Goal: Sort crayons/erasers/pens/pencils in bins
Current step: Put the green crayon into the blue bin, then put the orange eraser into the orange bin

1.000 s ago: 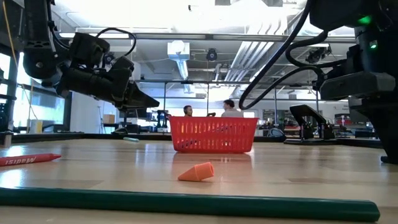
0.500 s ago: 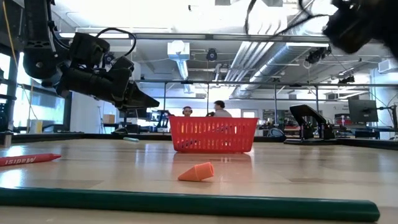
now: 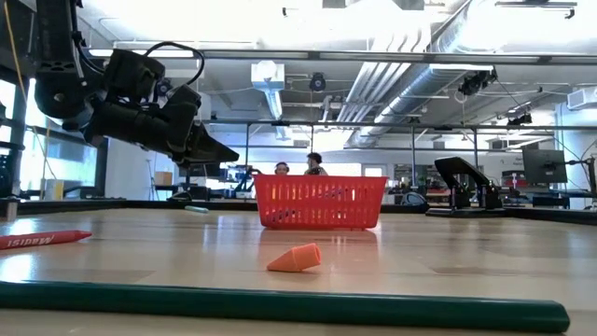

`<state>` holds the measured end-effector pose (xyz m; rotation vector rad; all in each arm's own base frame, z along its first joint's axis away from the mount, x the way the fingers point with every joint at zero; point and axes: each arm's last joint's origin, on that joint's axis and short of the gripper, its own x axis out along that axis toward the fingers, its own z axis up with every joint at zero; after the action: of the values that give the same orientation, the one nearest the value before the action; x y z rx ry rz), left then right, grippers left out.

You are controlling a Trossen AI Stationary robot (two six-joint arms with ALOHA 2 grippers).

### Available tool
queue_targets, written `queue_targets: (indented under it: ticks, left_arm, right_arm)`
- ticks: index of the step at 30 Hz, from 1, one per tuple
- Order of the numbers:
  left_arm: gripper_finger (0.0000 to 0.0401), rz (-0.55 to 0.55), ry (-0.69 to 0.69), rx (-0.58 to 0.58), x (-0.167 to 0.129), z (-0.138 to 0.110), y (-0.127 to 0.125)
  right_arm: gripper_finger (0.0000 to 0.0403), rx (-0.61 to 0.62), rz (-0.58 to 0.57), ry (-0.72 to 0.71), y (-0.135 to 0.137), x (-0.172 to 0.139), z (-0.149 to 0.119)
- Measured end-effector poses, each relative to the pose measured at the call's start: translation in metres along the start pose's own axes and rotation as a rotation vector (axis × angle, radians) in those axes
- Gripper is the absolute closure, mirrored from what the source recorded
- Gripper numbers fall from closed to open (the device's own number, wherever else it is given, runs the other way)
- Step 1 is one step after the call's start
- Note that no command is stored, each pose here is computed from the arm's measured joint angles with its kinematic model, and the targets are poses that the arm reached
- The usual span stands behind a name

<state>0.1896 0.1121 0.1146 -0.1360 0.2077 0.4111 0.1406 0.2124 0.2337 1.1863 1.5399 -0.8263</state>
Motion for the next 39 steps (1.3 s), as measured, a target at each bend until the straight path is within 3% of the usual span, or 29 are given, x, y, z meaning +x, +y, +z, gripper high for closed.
queue_targets:
  ticks: [8, 16, 19, 24, 30, 34, 39]
  left_arm:
    - [0.0394, 0.0, 0.0, 0.0, 0.0, 0.0, 0.0]
    - [0.0394, 0.0, -0.001, 0.0, 0.0, 0.0, 0.0]
    - [0.0394, 0.0, -0.001, -0.001, 0.0, 0.0, 0.0]
    - [0.0394, 0.0, -0.001, 0.0, 0.0, 0.0, 0.0]
    - [0.0394, 0.001, -0.001, 0.015, 0.0, 0.0, 0.0]
    - [0.0394, 0.001, -0.002, 0.061, 0.0, 0.0, 0.0]
    - [0.0394, -0.024, 0.0, 0.068, 0.0, 0.0, -0.001]
  right_arm:
    - [0.0389, -0.071, -0.136, -0.052, -0.002, 0.037, -0.013]
    - [0.0389, -0.093, -0.173, -0.097, 0.007, 0.07, -0.017]
    - [0.0376, -0.09, -0.183, -0.101, 0.008, 0.071, -0.014]
    - [0.0319, -0.082, -0.193, -0.048, 0.01, 0.061, -0.01]
    - [0.0268, -0.173, -0.14, 0.043, 0.011, 0.034, -0.004]
    - [0.0289, -0.241, -0.016, -0.018, 0.009, 0.001, 0.003]
    - [0.038, -0.381, 0.133, -0.279, 0.004, -0.029, 0.029]
